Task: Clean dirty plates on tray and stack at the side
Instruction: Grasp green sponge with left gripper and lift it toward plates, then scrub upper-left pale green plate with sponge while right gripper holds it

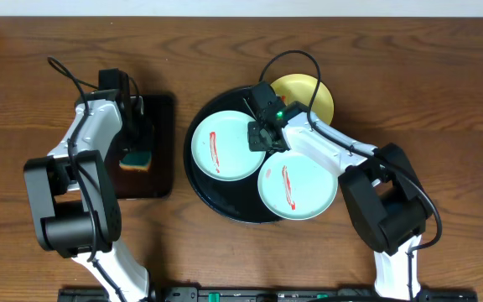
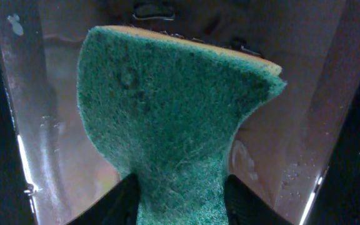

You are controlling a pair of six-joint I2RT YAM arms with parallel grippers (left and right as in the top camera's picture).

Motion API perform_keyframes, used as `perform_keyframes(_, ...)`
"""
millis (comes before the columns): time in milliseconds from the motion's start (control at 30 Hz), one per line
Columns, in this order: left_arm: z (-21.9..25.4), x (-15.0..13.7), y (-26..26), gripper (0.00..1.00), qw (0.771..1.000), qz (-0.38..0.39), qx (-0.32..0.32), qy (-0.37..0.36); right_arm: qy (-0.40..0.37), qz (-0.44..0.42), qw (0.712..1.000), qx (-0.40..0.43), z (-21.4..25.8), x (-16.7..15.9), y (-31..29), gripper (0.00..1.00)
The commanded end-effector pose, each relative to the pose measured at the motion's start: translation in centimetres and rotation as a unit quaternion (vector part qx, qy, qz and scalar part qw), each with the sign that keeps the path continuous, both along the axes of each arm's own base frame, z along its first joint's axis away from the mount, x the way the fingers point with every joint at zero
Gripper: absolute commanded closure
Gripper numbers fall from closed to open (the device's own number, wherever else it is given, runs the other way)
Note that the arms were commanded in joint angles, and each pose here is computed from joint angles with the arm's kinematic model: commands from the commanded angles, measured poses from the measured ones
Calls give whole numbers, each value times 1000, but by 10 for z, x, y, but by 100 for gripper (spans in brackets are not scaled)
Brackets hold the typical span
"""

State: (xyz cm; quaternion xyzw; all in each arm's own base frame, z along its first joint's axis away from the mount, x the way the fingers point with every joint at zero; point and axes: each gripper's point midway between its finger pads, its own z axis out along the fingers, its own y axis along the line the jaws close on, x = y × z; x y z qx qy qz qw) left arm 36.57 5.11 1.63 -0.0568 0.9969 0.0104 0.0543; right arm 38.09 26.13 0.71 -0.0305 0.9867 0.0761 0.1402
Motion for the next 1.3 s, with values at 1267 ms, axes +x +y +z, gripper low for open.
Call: perform_keyframes(1267,74,-15,-137,93,984,60,-162,-51,26,16,999,12,-19,-15,11,99)
